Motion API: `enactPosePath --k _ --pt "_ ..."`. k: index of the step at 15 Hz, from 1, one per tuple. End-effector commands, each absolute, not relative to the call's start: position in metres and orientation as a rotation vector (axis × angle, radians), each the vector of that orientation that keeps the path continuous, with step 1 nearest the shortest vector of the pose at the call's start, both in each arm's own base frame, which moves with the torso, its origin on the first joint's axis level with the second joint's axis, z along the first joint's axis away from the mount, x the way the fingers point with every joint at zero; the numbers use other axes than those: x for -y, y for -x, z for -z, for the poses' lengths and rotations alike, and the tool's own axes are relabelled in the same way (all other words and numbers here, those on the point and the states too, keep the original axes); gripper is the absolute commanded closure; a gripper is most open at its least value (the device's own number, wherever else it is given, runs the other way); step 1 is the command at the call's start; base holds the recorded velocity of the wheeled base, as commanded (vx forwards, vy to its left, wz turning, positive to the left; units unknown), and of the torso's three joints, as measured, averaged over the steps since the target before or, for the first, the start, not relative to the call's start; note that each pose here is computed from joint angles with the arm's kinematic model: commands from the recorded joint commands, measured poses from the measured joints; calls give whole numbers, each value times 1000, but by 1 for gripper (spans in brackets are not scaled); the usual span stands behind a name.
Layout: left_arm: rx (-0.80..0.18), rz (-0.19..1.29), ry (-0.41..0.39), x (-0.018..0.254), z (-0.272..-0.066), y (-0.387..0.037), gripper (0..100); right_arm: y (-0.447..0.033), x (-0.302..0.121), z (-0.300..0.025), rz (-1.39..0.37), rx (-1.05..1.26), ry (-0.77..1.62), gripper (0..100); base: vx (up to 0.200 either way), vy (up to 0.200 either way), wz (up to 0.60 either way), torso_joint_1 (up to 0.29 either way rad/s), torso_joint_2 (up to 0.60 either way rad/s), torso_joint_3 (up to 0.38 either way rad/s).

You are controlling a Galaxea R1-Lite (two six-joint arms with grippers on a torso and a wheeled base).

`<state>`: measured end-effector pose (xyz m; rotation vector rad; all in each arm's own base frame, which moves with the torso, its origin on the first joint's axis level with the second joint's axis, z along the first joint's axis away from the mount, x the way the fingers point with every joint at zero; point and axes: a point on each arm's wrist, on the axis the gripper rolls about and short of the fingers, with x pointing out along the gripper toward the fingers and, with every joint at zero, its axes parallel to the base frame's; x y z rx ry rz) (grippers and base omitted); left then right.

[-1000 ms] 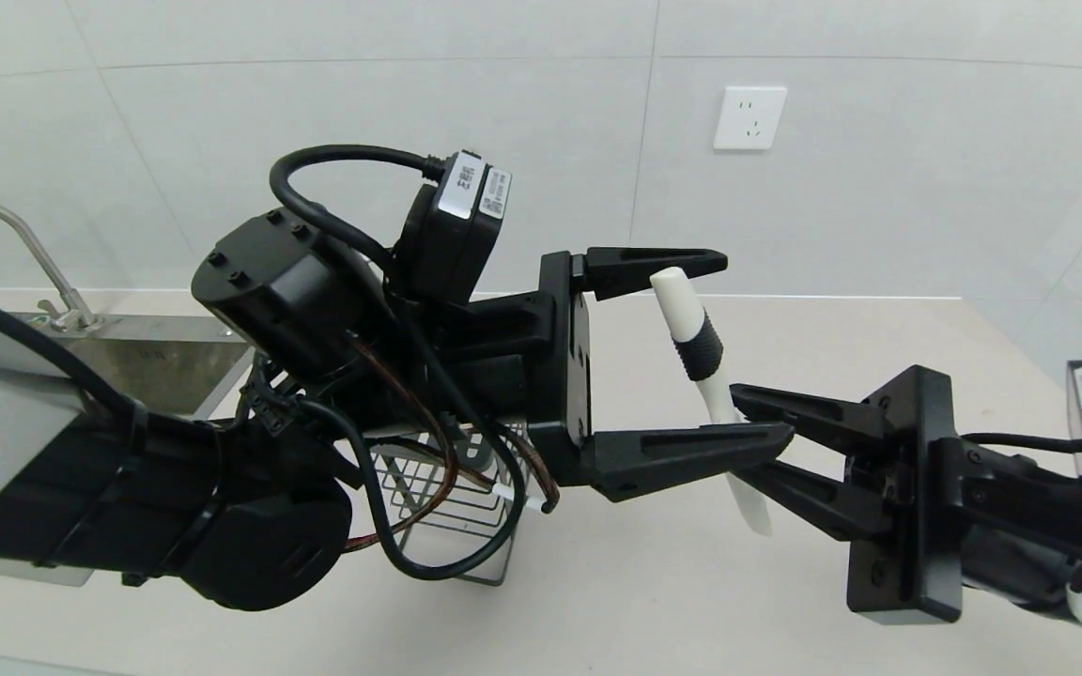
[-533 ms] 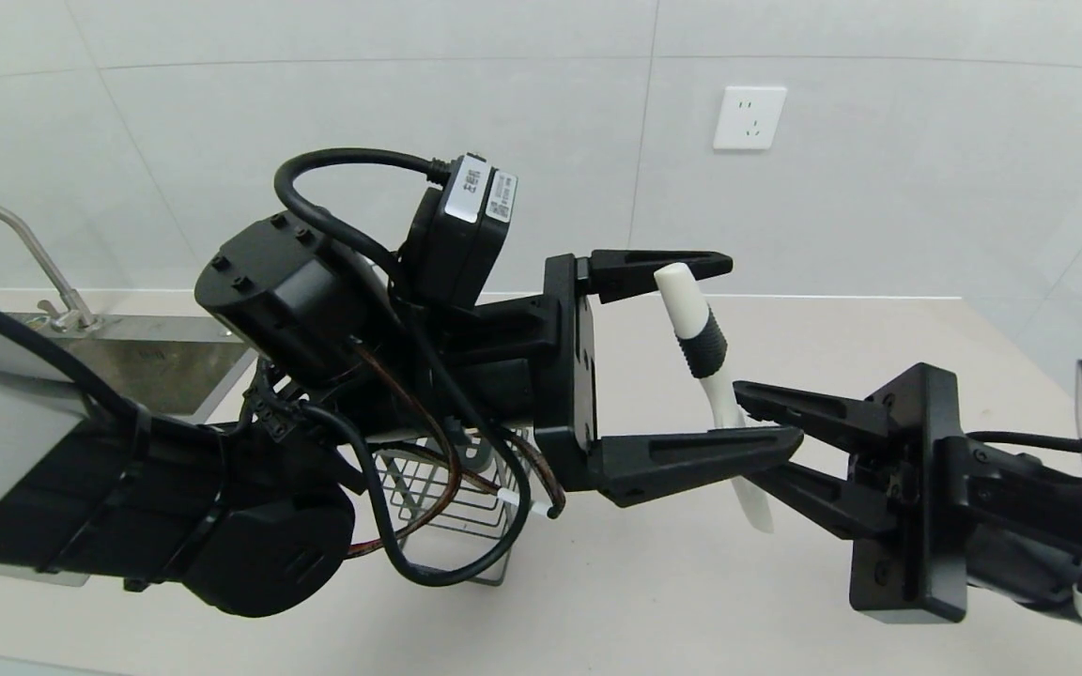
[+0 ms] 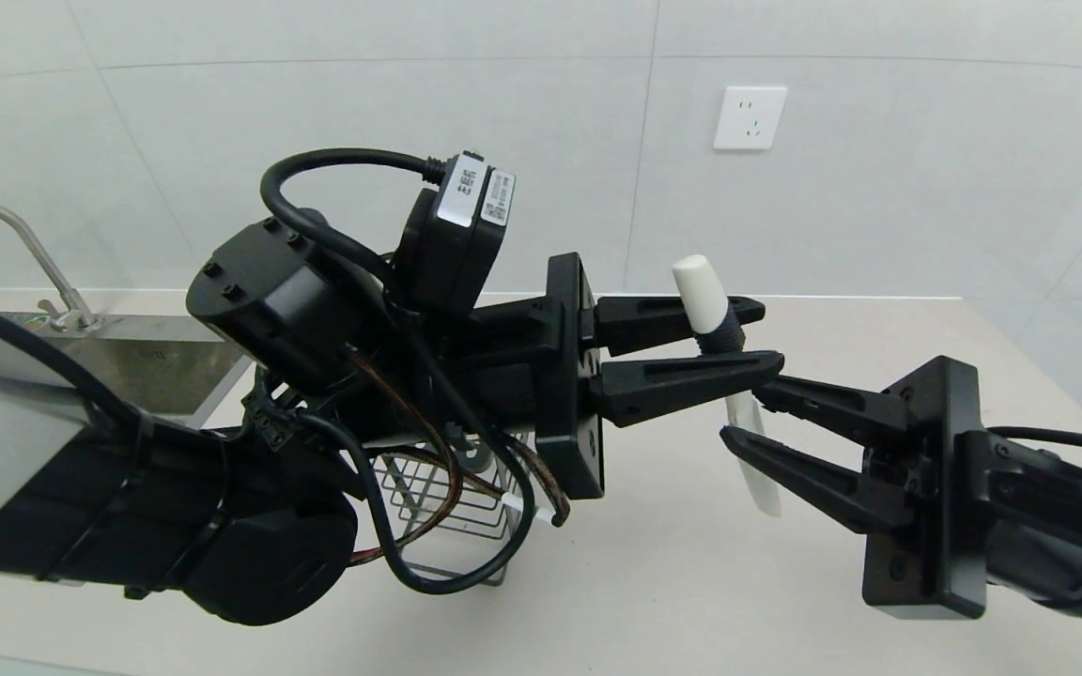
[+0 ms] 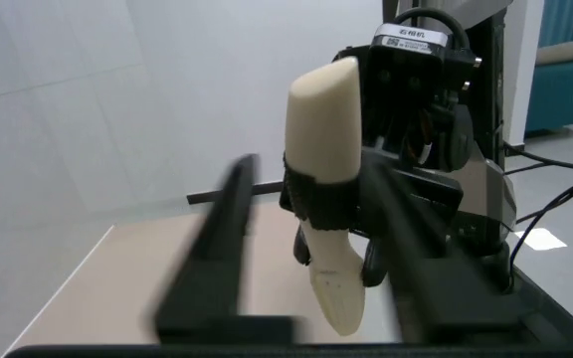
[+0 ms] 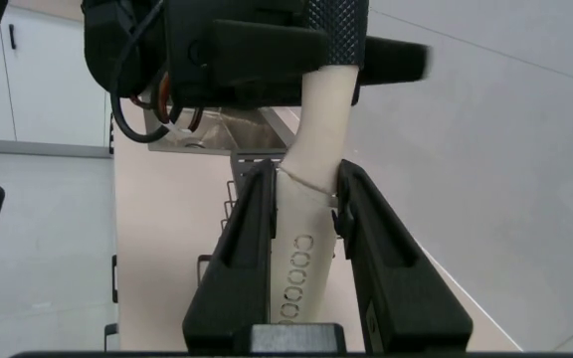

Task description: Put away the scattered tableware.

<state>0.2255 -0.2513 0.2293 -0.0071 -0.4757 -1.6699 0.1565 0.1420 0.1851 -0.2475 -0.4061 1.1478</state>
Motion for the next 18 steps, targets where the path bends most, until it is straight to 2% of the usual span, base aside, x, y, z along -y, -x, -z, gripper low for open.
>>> enactPosePath --k 1,2,3,8,11,14,17,18 --pt "479 1669 6 251 -230 -226 100 -156 -141 -188 -1142 421 249 100 0 0 0 0 0 0" --pt "481 1671 6 251 -230 -225 100 -156 -139 -186 -1140 414 258 100 0 0 0 0 0 0" --pt "481 1674 8 252 -230 -224 100 -156 -139 -184 -1141 406 262 0 0 0 0 0 0 0" --pt "494 1607 20 251 -231 -225 100 -145 -129 -177 -1136 396 289 0 0 0 0 0 0 0" --pt "475 1564 26 245 -233 -228 100 -140 -107 -178 -1044 419 343 0 0 0 0 0 0 0" --pt "368 1529 20 225 -237 -226 100 -127 -81 -189 -930 479 373 0 0 0 0 0 0 0" --pt "340 1464 -28 204 -243 -232 100 -100 -51 -176 -808 468 411 0 0 0 0 0 0 0" --pt "342 1441 -52 198 -244 -234 100 -94 -46 -174 -782 464 418 100 0 0 0 0 0 0"
